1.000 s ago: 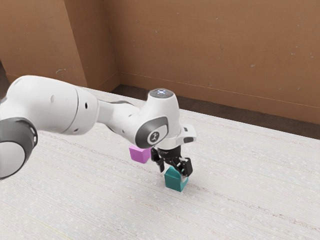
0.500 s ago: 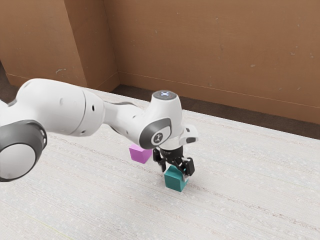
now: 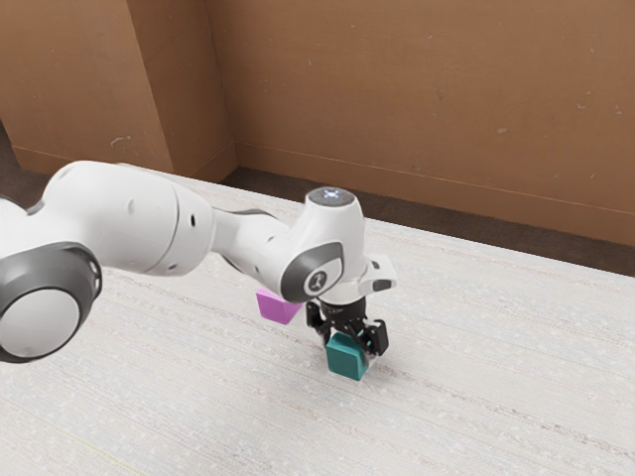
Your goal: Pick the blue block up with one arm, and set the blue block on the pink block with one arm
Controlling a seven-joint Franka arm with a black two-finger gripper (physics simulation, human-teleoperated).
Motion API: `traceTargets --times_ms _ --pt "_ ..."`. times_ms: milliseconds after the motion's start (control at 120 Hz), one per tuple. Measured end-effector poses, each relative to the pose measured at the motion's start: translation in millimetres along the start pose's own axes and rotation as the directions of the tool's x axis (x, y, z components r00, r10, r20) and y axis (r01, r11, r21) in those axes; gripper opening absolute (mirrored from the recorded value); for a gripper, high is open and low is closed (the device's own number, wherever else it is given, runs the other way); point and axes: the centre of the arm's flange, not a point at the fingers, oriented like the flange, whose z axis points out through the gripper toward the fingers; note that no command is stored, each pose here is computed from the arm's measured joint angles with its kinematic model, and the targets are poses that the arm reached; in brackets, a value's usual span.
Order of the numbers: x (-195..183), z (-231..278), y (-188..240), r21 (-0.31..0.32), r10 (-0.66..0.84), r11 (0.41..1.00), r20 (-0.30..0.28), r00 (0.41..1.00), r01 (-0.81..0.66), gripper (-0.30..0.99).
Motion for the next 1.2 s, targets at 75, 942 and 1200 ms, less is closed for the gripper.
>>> traceTargets --times_ms 75,942,1200 --pt "1 0 1 -0.001 0.002 1.0 -0.003 1.0 -0.002 0.65" --pt "4 -70 -4 0.006 0.018 1.0 -0.081 0.997 -0.017 0.39" --pt "7 -88 -42 0.039 -0.012 0.999 -0.071 0.997 0.015 0.39"
